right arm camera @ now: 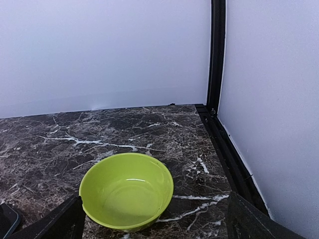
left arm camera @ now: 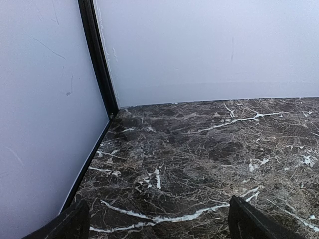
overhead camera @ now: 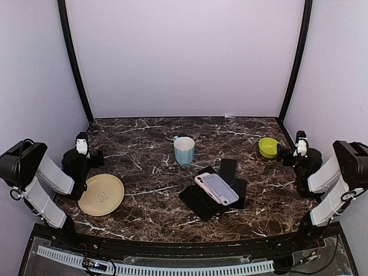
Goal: Put the phone into the phone case
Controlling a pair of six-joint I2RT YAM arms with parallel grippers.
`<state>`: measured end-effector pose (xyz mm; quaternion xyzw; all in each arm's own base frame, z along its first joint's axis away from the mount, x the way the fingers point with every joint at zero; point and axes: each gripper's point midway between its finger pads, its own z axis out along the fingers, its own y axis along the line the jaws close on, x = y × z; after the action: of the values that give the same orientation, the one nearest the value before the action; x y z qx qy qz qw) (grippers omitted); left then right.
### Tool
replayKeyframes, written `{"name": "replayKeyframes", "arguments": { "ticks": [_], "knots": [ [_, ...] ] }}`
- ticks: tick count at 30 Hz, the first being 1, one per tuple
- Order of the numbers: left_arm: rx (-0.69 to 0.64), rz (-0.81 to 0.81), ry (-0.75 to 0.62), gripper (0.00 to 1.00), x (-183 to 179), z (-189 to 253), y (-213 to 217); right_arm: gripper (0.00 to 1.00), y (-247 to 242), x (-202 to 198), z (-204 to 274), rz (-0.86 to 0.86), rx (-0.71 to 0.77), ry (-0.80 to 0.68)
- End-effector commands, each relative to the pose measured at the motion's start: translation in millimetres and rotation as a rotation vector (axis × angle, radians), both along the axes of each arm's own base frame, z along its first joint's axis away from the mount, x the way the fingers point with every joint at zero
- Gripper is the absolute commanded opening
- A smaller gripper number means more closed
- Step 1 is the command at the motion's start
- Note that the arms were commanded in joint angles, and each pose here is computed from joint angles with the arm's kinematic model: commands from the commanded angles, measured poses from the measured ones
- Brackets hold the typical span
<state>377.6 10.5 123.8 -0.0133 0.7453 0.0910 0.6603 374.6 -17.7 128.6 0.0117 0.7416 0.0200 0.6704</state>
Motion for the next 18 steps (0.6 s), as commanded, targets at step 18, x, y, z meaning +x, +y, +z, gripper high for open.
{"name": "replayKeyframes", "arguments": {
  "ticks": [18],
  "knots": [
    [-0.030,0.091,-0.018,0.99,3,10,15,0.86,53,42,82,0.191,0.253,0.307]
  ]
}}
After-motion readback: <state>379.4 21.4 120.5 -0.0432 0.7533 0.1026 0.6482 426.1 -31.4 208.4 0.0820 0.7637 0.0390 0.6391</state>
